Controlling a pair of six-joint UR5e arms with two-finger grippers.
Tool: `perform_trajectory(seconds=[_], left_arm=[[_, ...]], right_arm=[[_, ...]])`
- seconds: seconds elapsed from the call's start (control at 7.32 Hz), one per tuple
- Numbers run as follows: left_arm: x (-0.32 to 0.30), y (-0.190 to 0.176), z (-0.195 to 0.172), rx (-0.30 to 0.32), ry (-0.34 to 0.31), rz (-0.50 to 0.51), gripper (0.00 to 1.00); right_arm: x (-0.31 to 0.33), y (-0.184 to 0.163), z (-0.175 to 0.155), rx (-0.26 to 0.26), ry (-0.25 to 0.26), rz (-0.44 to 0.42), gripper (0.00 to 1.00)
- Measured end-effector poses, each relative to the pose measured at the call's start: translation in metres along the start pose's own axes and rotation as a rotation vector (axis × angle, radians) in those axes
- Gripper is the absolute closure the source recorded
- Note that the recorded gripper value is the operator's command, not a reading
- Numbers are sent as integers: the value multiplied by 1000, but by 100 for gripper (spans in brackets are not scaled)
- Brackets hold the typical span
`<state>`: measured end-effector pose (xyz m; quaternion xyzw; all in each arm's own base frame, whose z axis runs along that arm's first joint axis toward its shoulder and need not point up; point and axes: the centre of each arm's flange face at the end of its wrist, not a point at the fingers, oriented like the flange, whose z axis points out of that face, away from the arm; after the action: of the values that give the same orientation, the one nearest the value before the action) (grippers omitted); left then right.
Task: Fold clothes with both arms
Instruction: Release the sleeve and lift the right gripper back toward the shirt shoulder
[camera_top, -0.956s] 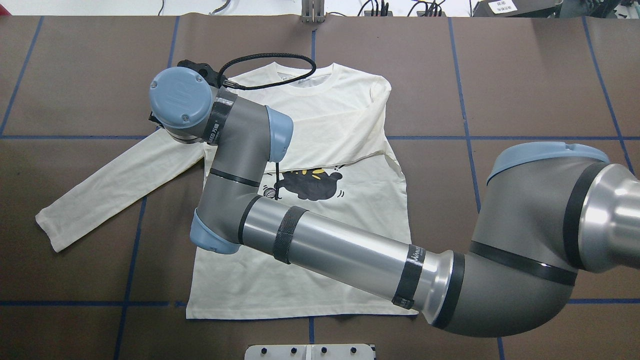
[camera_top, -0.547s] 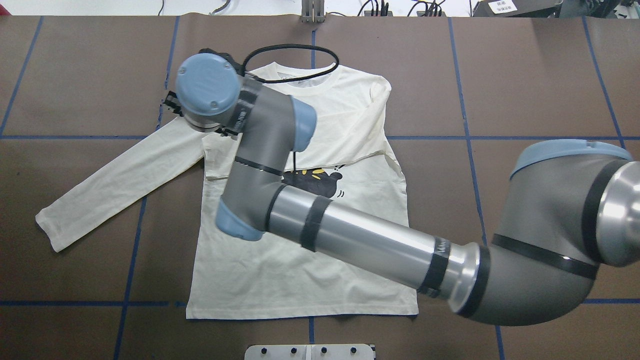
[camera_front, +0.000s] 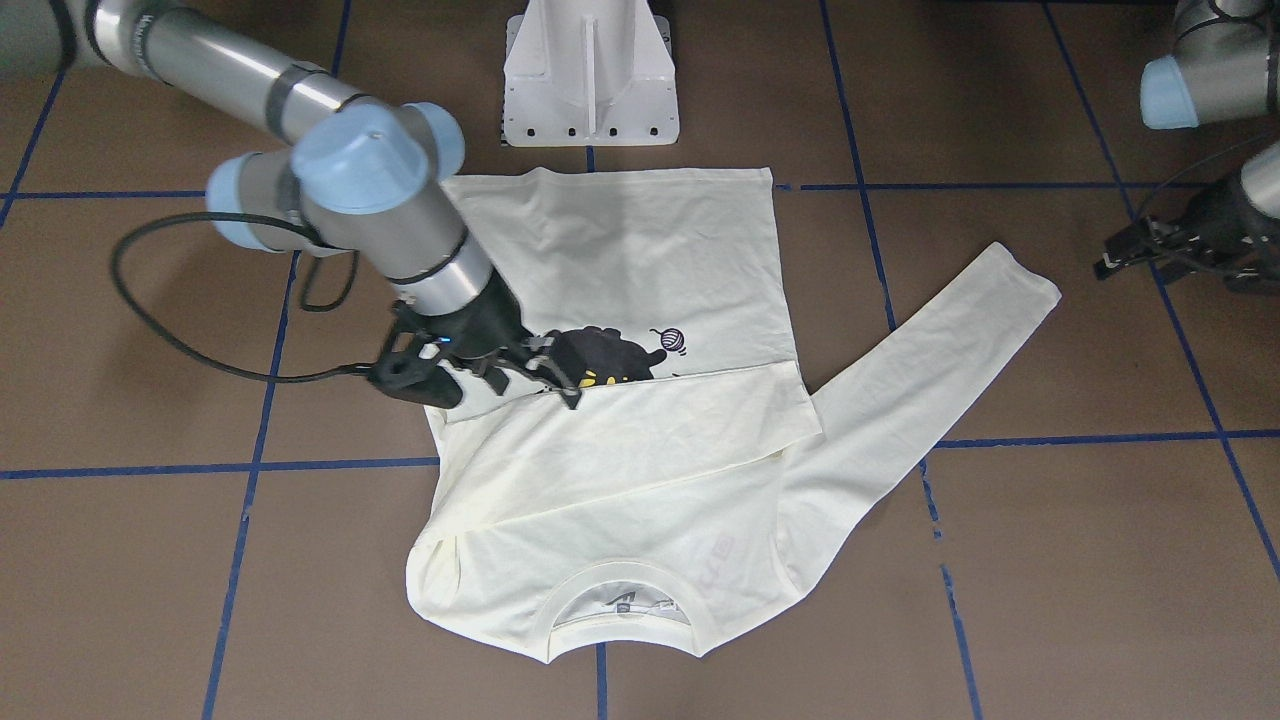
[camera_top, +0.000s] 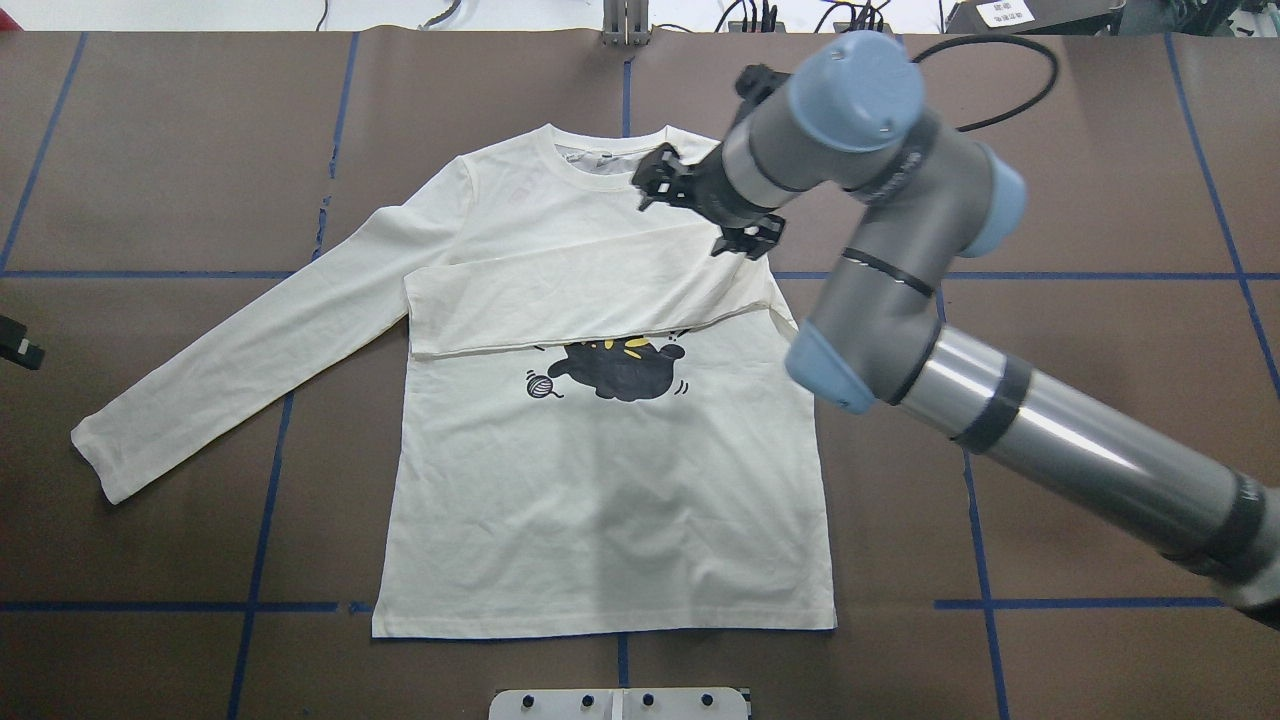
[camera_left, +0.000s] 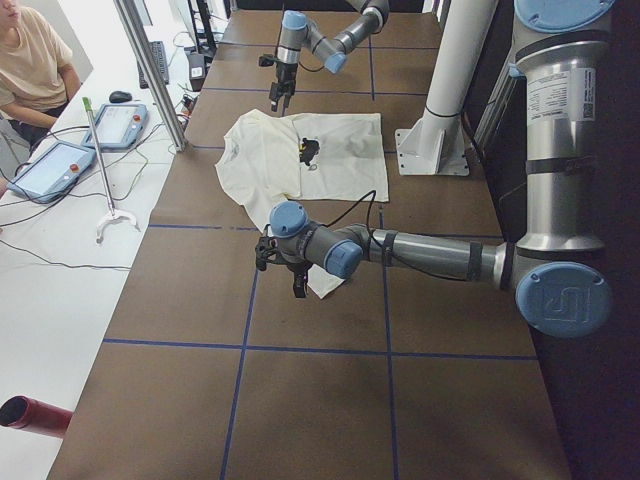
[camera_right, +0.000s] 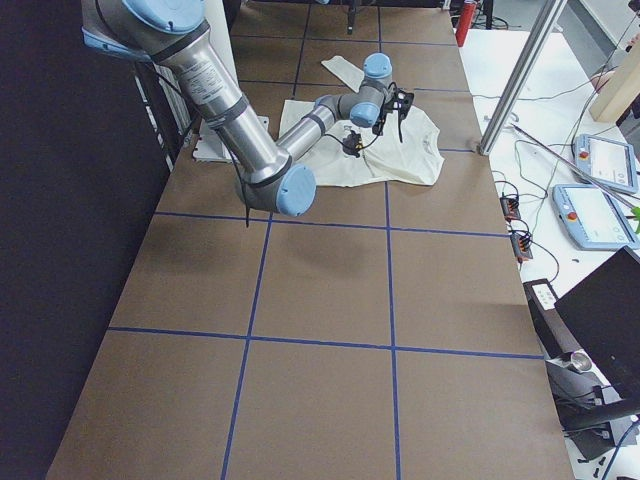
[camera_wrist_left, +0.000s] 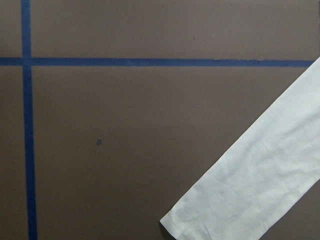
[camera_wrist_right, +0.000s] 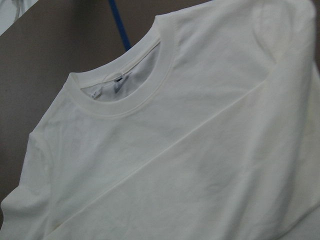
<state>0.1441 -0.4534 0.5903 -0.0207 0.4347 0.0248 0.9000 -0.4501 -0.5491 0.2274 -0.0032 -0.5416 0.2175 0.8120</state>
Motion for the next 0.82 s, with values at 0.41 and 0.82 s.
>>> perform_trajectory(seconds=[0.41,0.82], left_arm=[[9,8,75,-87,-31,42,27],[10,9,96,-116,-39,54,100]], right_arm=[[57,-26,-39,-12,9,-17,1],[65,-25,-42,-8,10,-19,1]])
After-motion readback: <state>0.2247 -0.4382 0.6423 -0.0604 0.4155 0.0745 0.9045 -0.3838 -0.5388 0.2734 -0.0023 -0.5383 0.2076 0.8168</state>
